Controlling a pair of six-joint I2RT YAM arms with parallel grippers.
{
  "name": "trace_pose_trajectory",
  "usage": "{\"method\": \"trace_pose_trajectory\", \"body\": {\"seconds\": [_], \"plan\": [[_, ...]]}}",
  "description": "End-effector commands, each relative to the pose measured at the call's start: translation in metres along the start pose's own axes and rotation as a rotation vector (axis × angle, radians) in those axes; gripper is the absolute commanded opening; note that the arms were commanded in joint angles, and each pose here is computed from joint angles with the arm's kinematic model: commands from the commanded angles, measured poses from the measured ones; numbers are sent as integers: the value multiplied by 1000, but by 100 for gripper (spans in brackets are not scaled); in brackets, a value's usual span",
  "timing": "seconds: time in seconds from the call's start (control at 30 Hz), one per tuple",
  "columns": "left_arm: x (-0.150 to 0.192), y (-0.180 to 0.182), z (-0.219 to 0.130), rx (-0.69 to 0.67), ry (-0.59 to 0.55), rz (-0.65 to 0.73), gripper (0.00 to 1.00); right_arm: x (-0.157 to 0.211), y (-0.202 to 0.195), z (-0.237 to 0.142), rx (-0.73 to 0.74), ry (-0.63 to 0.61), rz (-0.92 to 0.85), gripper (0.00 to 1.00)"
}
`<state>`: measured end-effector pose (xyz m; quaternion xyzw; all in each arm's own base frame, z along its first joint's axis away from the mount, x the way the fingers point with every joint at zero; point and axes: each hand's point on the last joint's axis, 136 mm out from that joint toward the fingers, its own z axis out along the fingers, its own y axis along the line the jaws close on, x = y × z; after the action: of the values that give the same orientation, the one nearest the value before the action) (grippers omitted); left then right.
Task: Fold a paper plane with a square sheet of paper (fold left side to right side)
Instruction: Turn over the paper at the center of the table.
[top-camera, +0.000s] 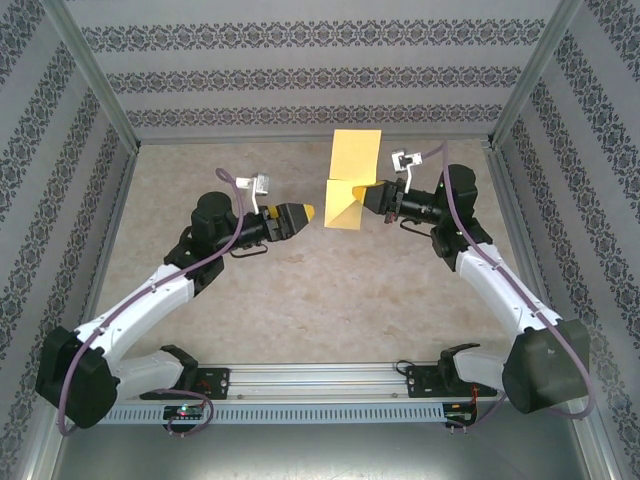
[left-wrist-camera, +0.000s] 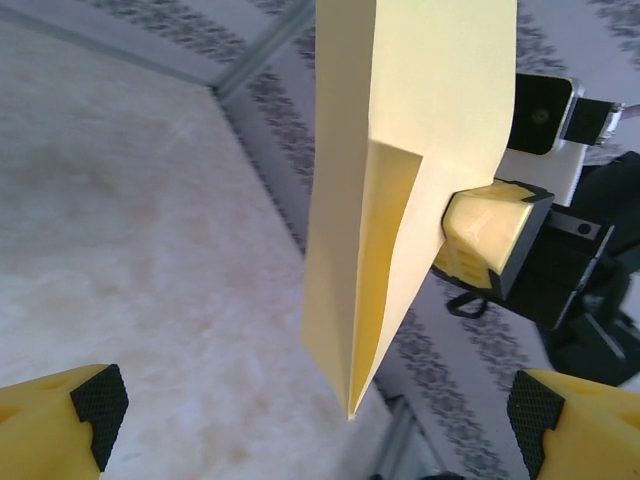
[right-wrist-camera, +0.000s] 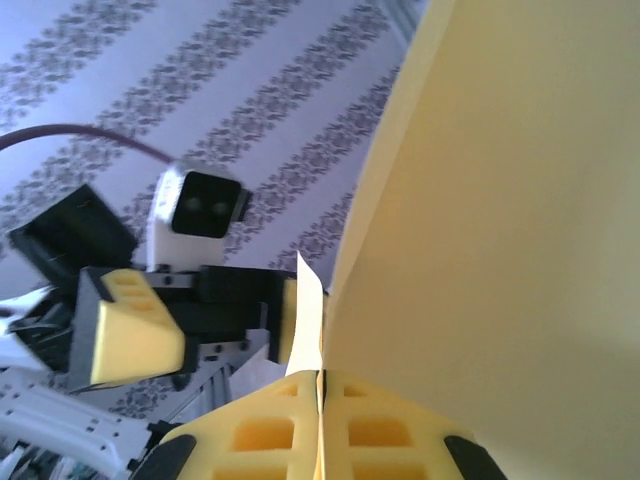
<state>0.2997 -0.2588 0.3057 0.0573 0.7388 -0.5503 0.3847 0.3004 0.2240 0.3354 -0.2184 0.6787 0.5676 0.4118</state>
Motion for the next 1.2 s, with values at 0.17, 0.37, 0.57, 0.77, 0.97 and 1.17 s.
{"method": "trace_pose_trajectory", "body": {"seconds": [0.17, 0.37, 0.57, 0.77, 0.97, 1.17], "plan": [[-15, -83, 9, 330, 23, 75, 96, -8, 69, 13, -198, 43, -134, 1], [-15, -96, 8, 384, 18, 94, 73, -8, 73, 14, -208, 41, -130, 2], [-15, -97, 6, 373, 7, 101, 34, -4, 67, 13, -184, 35, -112, 11], [-3, -67, 11, 181, 35, 141, 16, 3, 37, -1, -13, 25, -77, 38], [26, 10, 1, -377, 146, 312, 7, 20, -55, -61, 639, 50, -55, 60], [62, 67, -20, -868, 317, 440, 2, 38, -104, -137, 1058, 33, 13, 77]]}}
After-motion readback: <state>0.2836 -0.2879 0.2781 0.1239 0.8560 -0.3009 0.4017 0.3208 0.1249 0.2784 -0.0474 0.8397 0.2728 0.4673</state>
